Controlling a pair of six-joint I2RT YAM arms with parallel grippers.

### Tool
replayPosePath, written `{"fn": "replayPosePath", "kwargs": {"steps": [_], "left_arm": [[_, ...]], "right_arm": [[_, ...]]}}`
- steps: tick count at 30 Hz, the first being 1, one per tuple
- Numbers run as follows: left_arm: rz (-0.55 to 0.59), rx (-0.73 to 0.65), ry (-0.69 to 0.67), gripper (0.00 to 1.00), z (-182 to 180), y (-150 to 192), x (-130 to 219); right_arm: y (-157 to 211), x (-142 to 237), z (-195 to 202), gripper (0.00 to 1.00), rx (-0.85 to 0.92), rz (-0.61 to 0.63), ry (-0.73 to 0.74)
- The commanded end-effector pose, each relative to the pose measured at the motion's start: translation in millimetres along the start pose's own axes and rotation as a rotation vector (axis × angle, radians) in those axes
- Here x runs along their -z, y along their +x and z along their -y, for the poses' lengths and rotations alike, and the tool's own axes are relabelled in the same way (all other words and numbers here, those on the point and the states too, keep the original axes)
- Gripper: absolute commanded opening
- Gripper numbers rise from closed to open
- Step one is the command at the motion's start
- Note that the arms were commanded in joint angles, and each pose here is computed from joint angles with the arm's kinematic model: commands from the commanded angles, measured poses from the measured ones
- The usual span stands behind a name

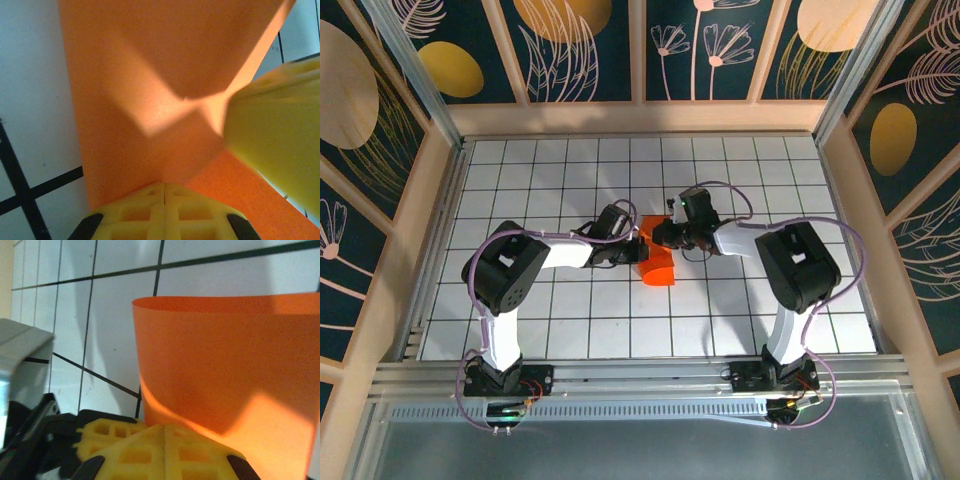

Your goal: Fold a paper plane with a square sheet of paper (fold left side to right side)

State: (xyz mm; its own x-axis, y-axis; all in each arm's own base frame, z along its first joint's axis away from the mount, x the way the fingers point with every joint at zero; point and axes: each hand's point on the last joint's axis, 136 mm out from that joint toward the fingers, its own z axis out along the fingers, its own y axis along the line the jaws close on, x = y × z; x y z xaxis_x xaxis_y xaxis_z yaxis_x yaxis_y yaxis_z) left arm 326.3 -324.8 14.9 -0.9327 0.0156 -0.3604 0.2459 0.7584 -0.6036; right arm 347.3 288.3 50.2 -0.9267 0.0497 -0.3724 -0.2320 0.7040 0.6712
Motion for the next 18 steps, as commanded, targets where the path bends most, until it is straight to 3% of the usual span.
{"fn": "replayPosePath", "kwargs": {"steps": [1,12,18], "left_arm": [[-0.05,0.007,-0.063,0.0,-18,14,-5],[-0.069,-0.002,-0.05,0.0,-13,18,-2],[-0.129,0.0,-0.052,0.0,-15,50,5]], "right_arm": [[-2,-14,-1,0.0,0.004,-0.01,-0.024],[27,-25,44,0.0,-0.05,-0.094,0.111],[33,-22,59,0.0,-0.071,-0.104,0.164]]}}
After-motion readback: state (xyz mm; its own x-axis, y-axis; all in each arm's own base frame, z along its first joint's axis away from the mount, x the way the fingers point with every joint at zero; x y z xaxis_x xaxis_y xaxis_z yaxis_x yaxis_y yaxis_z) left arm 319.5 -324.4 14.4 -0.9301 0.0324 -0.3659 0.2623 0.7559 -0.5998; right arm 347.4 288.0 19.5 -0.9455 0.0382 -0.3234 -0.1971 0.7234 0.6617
